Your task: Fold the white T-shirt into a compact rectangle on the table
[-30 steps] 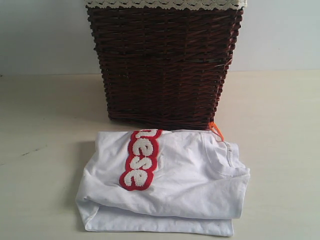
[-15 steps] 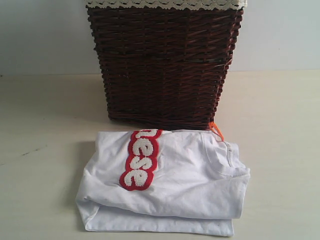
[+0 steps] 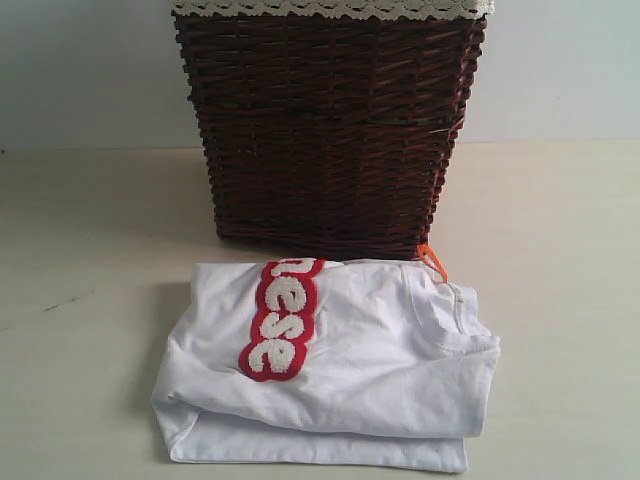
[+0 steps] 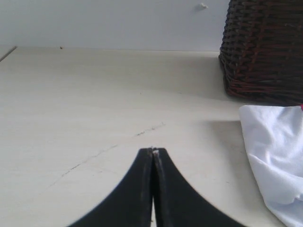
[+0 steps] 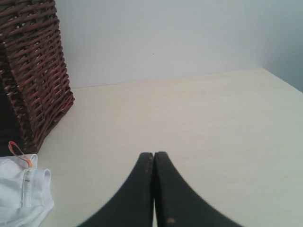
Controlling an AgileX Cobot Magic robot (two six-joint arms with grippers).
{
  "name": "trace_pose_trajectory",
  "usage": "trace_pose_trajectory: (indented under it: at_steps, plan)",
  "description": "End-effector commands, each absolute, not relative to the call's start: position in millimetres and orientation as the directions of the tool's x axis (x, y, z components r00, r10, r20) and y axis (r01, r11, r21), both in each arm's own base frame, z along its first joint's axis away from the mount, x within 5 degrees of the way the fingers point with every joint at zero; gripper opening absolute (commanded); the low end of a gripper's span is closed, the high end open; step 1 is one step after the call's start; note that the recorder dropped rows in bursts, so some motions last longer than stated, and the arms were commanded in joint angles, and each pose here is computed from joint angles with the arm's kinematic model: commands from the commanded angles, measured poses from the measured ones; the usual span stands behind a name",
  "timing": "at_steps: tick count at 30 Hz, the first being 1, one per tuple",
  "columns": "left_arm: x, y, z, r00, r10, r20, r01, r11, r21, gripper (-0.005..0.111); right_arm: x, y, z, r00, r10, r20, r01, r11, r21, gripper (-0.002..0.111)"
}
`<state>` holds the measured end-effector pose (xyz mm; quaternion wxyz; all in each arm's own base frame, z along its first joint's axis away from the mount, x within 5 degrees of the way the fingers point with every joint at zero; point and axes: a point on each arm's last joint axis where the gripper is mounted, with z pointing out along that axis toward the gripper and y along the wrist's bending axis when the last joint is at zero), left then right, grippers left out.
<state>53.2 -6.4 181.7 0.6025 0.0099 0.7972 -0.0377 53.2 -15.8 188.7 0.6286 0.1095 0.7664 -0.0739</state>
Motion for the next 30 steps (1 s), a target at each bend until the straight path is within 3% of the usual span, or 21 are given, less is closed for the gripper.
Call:
trace_pose_trajectory:
  at_steps: [1, 30]
  plan:
    - [53.0, -6.8, 181.6, -0.264, -0.038, -0.964, 0.065, 0.996, -0.057, 0.000, 53.7, -12.1, 187.2, -0.196, 0.041, -0.980, 0.217, 0.976, -0.002, 0.000]
    - [53.0, -6.8, 181.6, -0.264, -0.038, -0.964, 0.065, 0.996, -0.057, 0.000, 53.1, -11.8, 184.5, -0.218, 0.080, -0.973, 0.223, 0.974, 0.030, 0.000]
